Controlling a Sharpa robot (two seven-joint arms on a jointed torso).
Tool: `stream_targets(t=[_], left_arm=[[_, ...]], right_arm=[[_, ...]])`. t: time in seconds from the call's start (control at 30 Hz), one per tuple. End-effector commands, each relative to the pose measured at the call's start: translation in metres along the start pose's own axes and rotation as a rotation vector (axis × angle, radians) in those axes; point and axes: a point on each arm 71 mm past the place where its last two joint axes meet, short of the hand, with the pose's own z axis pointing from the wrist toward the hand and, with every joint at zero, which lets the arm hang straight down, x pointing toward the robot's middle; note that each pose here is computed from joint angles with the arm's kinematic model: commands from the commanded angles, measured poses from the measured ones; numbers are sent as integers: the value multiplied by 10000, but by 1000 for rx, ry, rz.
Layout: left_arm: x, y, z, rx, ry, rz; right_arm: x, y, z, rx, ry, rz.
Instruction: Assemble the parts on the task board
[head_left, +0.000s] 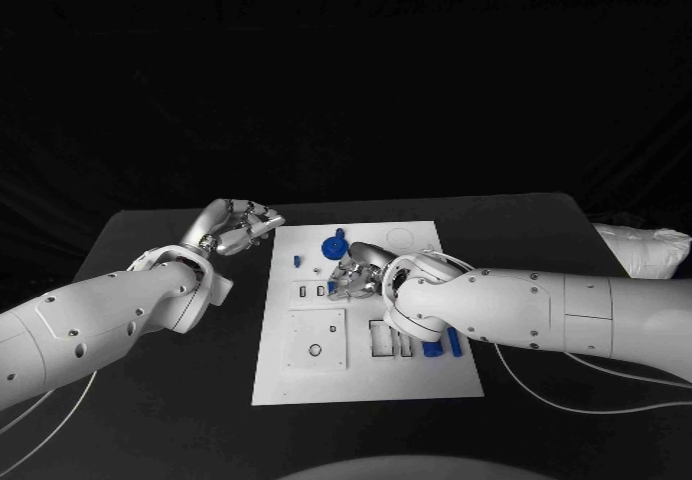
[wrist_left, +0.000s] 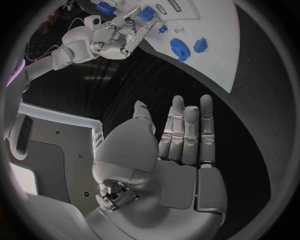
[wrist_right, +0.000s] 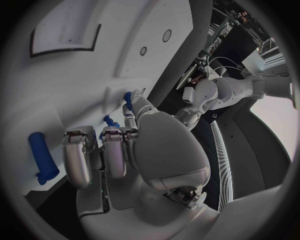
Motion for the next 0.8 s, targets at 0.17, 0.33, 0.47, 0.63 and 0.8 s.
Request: stream_targets(t=[0.17,0.33,0.47,0.63,0.8], left_arm=[[0,-18,4,16,1,1],[-4,-16,3,17,0,2],[-2,-17,3,17,0,1],[-3,-14,4,16,1,1],[-5,-11,4,15,1,2]], right_arm=[[9,12,12,-7,2,-12],[22,17,19,-7,7,-14],[23,10,18,-5,8,-14],[23,2,23,-3,9,-15],[29,2,22,-2,14,-15]])
